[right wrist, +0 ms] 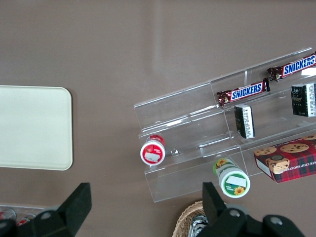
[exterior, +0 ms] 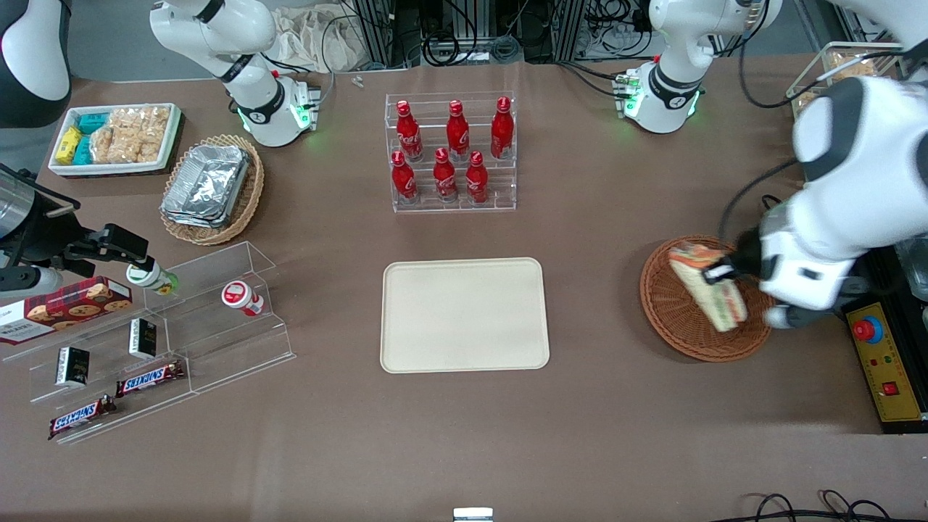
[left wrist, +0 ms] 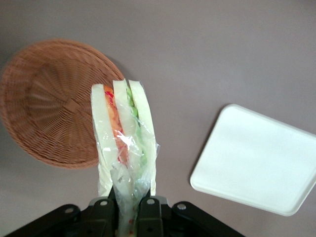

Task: Place sandwich from basket to tray

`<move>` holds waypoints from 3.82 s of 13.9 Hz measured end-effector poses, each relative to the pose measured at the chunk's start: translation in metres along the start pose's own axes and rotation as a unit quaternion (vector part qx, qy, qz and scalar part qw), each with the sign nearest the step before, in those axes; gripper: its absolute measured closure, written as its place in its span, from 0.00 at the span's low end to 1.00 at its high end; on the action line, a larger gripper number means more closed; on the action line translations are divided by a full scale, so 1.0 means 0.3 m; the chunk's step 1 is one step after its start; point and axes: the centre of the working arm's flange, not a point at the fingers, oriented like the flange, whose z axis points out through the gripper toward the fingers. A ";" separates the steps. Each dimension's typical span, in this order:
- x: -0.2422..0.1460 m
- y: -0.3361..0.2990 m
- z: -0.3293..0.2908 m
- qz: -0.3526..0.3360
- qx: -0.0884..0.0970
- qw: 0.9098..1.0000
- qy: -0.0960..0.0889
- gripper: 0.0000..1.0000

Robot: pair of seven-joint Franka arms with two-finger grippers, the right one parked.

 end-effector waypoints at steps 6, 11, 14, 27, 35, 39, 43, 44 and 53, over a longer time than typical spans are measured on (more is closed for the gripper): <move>-0.116 0.381 0.390 0.059 0.009 0.998 -0.021 0.83; -0.145 0.533 0.682 0.083 -0.004 0.996 -0.015 0.81; -0.163 0.587 0.796 0.093 -0.016 0.995 -0.006 0.79; -0.240 0.669 0.958 0.113 -0.015 0.993 -0.008 0.30; -0.046 0.390 0.354 0.054 -0.011 0.998 0.009 0.00; -0.052 0.222 0.076 0.038 0.018 0.998 0.038 0.00; -0.048 0.026 -0.120 0.009 0.024 0.998 0.051 0.00; -0.040 -0.035 -0.159 0.005 0.022 0.998 0.057 0.00; 0.033 -0.413 -0.230 0.051 0.031 0.997 0.053 0.00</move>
